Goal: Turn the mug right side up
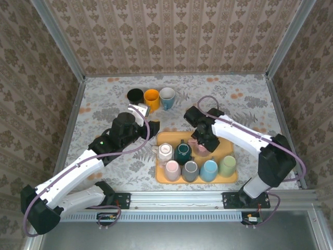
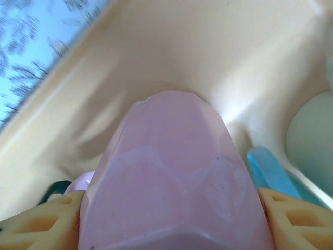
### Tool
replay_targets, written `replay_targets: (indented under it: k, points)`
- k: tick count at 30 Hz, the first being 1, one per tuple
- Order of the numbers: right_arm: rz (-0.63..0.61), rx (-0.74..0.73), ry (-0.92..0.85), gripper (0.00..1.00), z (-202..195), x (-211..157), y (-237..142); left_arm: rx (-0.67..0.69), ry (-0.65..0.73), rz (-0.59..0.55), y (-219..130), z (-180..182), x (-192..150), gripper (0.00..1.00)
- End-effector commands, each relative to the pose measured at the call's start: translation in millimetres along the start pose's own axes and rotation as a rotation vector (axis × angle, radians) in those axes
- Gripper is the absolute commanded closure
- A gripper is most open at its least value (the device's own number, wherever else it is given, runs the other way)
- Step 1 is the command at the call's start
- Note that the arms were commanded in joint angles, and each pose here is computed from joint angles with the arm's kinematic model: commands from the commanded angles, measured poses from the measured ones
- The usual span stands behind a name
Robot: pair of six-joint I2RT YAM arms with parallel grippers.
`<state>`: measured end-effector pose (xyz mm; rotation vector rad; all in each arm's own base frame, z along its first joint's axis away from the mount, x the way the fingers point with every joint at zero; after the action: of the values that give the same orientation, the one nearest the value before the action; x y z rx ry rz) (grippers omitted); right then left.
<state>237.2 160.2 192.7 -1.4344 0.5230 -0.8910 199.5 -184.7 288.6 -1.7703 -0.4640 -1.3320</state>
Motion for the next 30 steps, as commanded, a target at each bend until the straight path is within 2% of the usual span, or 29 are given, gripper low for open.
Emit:
replay_targets:
  k: [1,5,9,13,15,17,19,21,24,30]
  points:
    - [-0.109,0.152,-0.008,0.50,-3,25,-42,0.005,0.023,-0.011,-3,-1,-1,0.38]
    - [-0.157,0.404,-0.100,0.54,3,33,-70,0.018,0.013,-0.031,-9,1,6,0.37]
    - [-0.259,0.730,-0.316,0.54,16,36,-109,-0.040,-0.027,-0.053,-18,-3,16,0.35]
    - [-0.389,0.988,-0.541,0.54,24,35,-149,-0.178,-0.067,-0.032,-28,-16,30,0.34]
    - [-0.436,1.063,-0.640,0.53,25,32,-162,-0.296,-0.122,-0.020,-36,-24,39,0.32]
    - [-0.490,1.168,-0.725,0.53,26,29,-175,-0.456,-0.213,-0.015,-47,-35,48,0.31]
    - [-0.560,1.284,-0.773,0.52,25,26,-187,-0.548,-0.322,-0.032,-54,-40,54,0.30]
    - [-0.652,1.399,-0.806,0.53,20,23,-194,-0.607,-0.425,-0.076,-59,-41,56,0.25]
    - [-0.762,1.512,-0.847,0.52,15,20,-201,-0.674,-0.601,-0.148,-61,-38,56,0.27]
    - [-0.796,1.658,-0.921,0.52,11,11,-212,-0.826,-0.826,-0.200,-56,-38,62,0.35]
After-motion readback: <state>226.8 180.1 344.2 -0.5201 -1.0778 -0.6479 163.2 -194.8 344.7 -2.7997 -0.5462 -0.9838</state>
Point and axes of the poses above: each hand's point on the last joint's axis, 136 mm out from that joint toward the fingers, its own y axis out along the fingers, its own z axis along the line the jaws close on, x = y × z, the point moved 8 cm from there along -y, back along the fingers, and after that the axes turned 6 degrees about y, right-handed, at the moved point
